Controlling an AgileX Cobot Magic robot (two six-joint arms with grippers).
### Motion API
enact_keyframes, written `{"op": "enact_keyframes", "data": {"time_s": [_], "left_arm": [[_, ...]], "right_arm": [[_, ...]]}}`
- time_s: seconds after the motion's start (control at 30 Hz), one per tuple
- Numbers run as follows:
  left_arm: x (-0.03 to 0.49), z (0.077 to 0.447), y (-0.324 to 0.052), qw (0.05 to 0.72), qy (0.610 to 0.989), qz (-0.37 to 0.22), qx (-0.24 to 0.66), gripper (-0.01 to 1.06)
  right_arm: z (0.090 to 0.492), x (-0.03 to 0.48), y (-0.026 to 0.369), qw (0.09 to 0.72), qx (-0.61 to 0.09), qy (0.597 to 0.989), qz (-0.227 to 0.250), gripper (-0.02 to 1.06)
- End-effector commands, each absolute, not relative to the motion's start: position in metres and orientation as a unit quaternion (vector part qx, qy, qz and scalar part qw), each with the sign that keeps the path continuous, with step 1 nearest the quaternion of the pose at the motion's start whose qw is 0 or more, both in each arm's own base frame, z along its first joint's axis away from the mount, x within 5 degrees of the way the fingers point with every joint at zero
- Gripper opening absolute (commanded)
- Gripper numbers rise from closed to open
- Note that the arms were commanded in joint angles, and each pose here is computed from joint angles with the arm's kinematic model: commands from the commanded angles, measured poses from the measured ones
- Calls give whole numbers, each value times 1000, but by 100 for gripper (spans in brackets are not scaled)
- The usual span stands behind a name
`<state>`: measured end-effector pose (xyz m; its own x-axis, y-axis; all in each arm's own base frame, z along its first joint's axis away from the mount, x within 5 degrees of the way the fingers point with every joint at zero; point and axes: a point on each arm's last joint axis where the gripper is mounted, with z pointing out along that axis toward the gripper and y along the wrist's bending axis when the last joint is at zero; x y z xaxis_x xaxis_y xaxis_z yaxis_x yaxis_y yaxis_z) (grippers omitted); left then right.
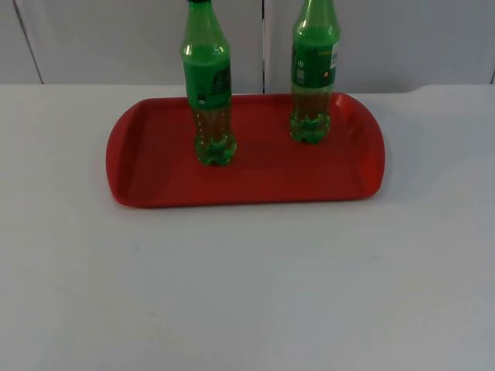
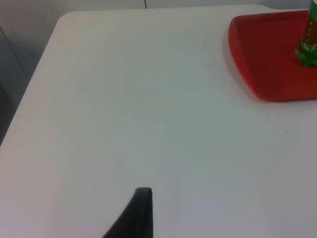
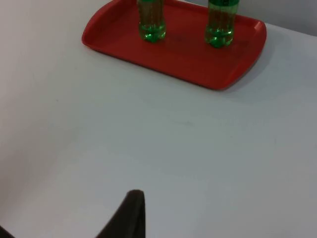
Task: Place the bottle upright on the tray.
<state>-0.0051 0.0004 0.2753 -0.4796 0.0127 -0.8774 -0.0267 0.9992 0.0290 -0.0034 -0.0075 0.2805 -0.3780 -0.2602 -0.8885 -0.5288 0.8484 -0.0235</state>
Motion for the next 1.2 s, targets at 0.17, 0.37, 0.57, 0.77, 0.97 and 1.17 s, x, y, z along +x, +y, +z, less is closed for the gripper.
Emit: {"op": "enact_keyframes", "data": {"time_s": [0.17,0.37,0.57,0.77,0.97,1.17], "left_arm": [[-5,274,1,512,859,21,-7,105],[-5,274,1,512,859,21,-7,105],[-5,274,1,512,859,21,-7,105],[-5,274,1,512,859,21,-7,105],[-5,274,1,512,859,21,-7,105],[-5,274,1,512,859,21,-7,105]], "right_arm": [[280,-4,-7,505,-235,821,129,105],[280,-5,-7,511,-188,833,101,105],[280,-6,-6,517,-122,845,60,105],[280,-6,-5,520,-77,850,31,105],[280,-7,-5,521,-34,853,5,105],[280,-7,-4,521,-3,854,-14,105]]}}
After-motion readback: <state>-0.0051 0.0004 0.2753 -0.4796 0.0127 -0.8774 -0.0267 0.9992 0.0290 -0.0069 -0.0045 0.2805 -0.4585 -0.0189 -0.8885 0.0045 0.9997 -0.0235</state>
